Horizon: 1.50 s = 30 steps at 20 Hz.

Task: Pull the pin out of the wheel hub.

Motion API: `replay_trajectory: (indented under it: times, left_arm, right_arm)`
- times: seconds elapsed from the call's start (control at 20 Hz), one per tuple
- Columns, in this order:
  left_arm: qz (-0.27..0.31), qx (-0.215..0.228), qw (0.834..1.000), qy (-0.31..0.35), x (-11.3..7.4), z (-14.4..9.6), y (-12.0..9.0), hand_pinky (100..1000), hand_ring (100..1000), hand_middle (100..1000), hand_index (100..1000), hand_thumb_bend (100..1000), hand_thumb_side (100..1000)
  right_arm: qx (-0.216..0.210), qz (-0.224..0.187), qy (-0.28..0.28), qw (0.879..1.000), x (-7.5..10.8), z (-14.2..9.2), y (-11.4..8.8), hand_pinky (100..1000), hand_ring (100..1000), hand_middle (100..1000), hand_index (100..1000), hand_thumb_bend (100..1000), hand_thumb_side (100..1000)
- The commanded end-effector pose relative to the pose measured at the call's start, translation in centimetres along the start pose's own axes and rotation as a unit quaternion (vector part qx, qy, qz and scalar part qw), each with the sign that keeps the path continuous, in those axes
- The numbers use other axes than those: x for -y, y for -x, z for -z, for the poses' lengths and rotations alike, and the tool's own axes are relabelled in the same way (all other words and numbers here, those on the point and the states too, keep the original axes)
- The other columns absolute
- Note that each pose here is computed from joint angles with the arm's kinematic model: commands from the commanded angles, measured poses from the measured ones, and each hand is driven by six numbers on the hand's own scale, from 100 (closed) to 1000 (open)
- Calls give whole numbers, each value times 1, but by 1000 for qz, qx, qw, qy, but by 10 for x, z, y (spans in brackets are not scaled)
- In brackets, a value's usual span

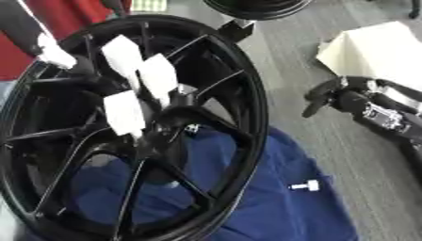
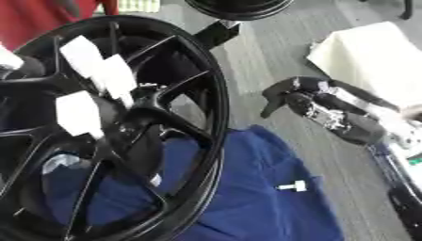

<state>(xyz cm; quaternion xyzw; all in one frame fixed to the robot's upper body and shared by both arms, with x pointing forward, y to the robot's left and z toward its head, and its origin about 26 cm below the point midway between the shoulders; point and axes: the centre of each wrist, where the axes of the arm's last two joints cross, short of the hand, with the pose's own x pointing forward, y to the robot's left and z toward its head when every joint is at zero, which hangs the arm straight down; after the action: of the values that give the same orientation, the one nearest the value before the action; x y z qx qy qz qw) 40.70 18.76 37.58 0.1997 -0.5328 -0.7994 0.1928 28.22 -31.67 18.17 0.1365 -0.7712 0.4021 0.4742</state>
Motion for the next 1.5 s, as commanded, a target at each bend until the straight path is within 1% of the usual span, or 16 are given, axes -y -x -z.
replay_trajectory:
  times: [0.05,0.2,0.45,0.65,0.7,0.75,0.8,0.9,1.1,1.15,1.2,1.25,1.3,1.35,1.5]
  left_arm:
    - [25,16,999,16,-8,-1,-1,939,907,860,902,437,449]
    - [22,20,999,21,-7,3,0,937,907,857,898,435,459]
    - [22,12,999,30,-3,10,4,935,907,855,892,455,468]
    - [26,4,999,38,0,13,9,934,905,850,881,465,434]
    - [27,2,999,40,1,14,10,933,905,850,881,467,432]
    - [27,-2,999,41,1,14,11,934,906,851,880,477,405]
    - [28,-5,999,41,1,14,13,934,906,851,879,477,404]
    - [28,-11,999,42,2,13,15,934,906,850,876,484,368]
    - [30,-24,998,48,4,13,20,930,896,829,871,496,353]
    - [30,-28,998,48,4,12,21,927,890,815,870,486,329]
    - [30,-30,998,47,4,11,22,927,889,814,870,482,325]
    - [29,-32,998,45,3,10,23,922,882,795,861,450,279]
    - [27,-32,998,42,2,10,23,920,878,787,857,436,261]
    - [24,-30,999,39,2,9,23,911,870,768,845,397,232]
    - [13,-20,999,32,0,9,20,897,856,747,826,348,211]
  right_arm:
    - [5,-18,-7,1000,2,2,-9,1000,721,616,804,100,682]
    - [5,-17,-7,1000,2,3,-8,1000,721,616,804,100,684]
    - [6,-17,-8,1000,2,4,-9,1000,721,616,804,100,687]
    - [6,-17,-8,1000,1,5,-8,1000,721,616,804,100,691]
    - [5,-17,-8,1000,1,5,-8,1000,721,616,804,100,677]
    - [4,-17,-7,1000,1,5,-8,1000,721,616,804,100,694]
    - [4,-17,-7,1000,1,5,-8,1000,721,616,804,100,694]
    - [3,-17,-8,1000,0,5,-8,1000,721,616,805,100,696]
    - [3,-17,-9,1000,0,5,-8,1000,721,616,805,100,696]
    - [3,-17,-8,1000,0,5,-8,1000,721,617,805,100,699]
    - [2,-17,-8,1000,0,5,-8,1000,721,617,805,100,699]
    - [1,-17,-8,1000,0,5,-7,1000,722,617,805,100,702]
    - [0,-17,-9,1000,0,5,-7,1000,722,617,806,100,702]
    - [-1,-17,-9,1000,-1,5,-7,1000,722,617,806,100,703]
    - [-3,-17,-8,1000,-1,5,-7,1000,722,618,806,100,704]
